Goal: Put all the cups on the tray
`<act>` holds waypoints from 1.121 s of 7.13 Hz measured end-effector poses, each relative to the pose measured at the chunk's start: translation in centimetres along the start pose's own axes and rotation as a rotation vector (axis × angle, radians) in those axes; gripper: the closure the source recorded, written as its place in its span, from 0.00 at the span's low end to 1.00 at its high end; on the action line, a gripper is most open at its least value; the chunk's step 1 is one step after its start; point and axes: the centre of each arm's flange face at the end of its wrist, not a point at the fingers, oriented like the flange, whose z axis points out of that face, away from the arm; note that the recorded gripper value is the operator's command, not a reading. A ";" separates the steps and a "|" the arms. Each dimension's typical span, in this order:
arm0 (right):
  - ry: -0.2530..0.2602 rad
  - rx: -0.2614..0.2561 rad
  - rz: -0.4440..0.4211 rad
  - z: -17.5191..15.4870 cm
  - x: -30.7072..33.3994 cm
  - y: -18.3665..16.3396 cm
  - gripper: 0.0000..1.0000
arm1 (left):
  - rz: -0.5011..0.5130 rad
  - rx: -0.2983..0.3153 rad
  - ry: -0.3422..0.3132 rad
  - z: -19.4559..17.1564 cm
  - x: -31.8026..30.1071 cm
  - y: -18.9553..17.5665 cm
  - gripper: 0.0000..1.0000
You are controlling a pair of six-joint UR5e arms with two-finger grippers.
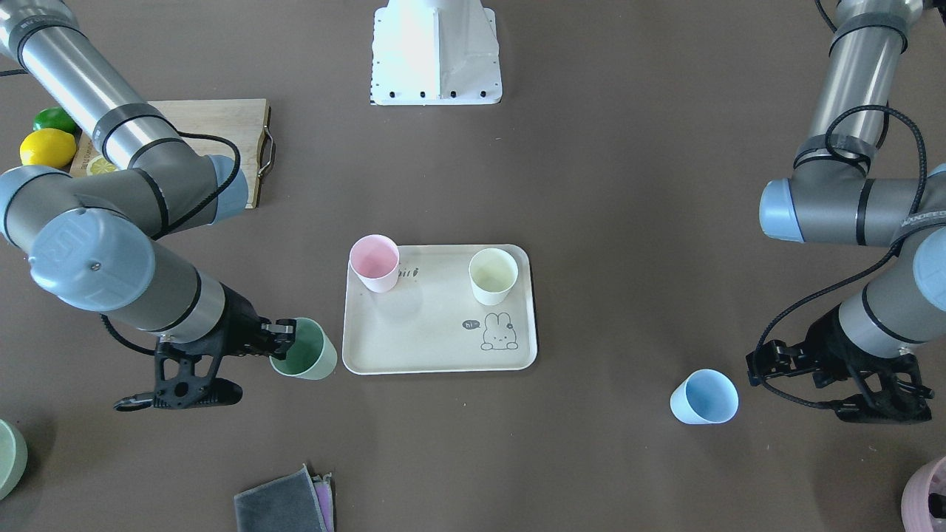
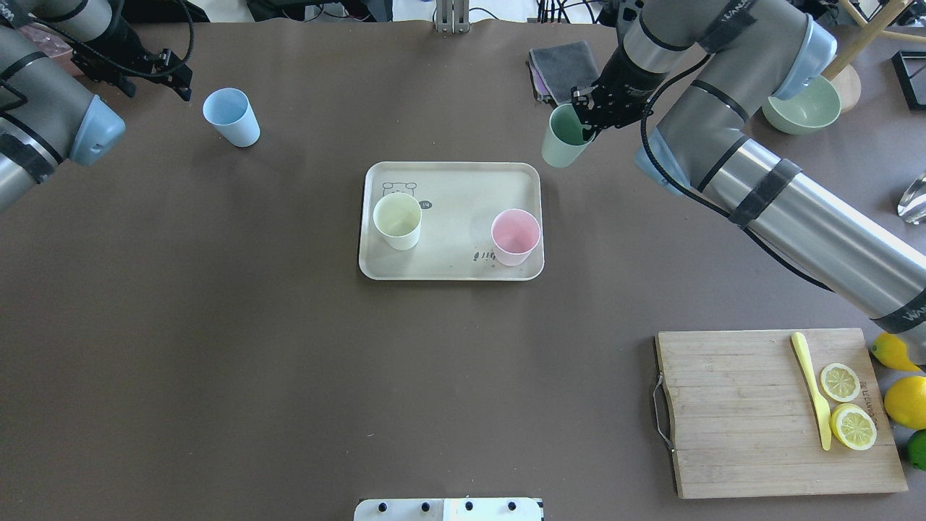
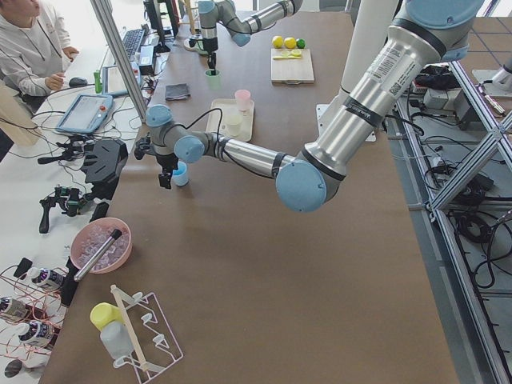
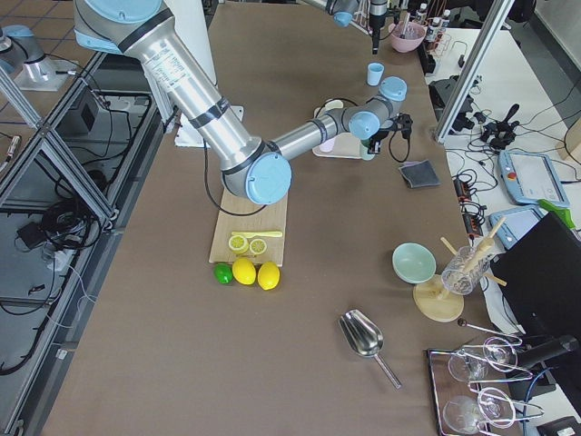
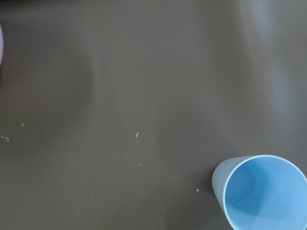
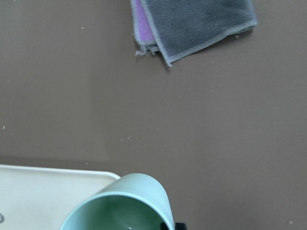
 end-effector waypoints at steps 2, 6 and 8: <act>-0.010 -0.031 -0.020 2.5 -3.7 2.4 0.01 | -0.008 -0.019 0.016 2.3 2.5 0.7 0.07; -0.020 0.009 -0.049 4.7 -6.7 4.7 0.00 | -0.006 -0.029 0.023 3.0 3.7 -0.6 0.30; -0.036 0.023 -0.046 3.5 -6.7 4.9 0.00 | -0.004 -0.034 0.025 4.1 3.0 -0.9 1.00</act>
